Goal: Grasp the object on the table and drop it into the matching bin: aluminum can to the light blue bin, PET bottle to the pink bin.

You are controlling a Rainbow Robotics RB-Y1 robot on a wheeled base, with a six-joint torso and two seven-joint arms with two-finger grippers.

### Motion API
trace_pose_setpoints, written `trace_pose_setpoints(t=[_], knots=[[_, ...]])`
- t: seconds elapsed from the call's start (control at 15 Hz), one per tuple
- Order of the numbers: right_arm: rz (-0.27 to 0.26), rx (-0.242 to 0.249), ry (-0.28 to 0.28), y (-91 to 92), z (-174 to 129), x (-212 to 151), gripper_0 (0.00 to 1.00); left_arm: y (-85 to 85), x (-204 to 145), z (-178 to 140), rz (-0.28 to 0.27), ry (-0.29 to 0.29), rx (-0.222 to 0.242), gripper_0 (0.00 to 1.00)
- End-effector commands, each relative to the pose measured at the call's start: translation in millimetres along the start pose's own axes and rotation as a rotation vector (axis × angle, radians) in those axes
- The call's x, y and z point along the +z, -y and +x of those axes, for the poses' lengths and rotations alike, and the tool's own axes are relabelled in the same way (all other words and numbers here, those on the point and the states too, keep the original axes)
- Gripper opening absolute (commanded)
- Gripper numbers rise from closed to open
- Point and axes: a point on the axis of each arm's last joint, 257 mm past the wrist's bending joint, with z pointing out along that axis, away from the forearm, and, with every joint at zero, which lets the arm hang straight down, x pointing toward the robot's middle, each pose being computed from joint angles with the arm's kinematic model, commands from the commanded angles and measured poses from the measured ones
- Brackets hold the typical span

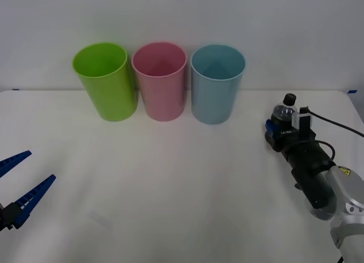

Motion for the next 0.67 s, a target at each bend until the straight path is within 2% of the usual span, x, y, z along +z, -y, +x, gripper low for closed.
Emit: trace_pose_setpoints(t=[0.07, 0.27, 0.4, 0.47, 0.67], knots=[[-0.021, 0.007, 0.019, -1.0, -6, -3, 0.00, 0.0, 0, 0, 0.000, 0.000, 0.000, 1.00], [-0.030, -0.013, 0.056, -0.9, -20, -18, 0.00, 0.0, 0, 0, 0.000, 0.000, 0.000, 1.00], [-0.052, -0.029, 0.066, -7.2, -22, -31, 0.00, 0.0, 0, 0, 0.000, 0.000, 0.000, 1.00], [-0.067, -0.034, 0.070, -11.3, -23, -38, 0.00, 0.0, 0, 0, 0.000, 0.000, 0.000, 1.00], [-0.162, -0.047, 0.107, -36.0, -37, -66, 0.00, 0.0, 0, 0, 0.000, 0.000, 0.000, 1.00]])
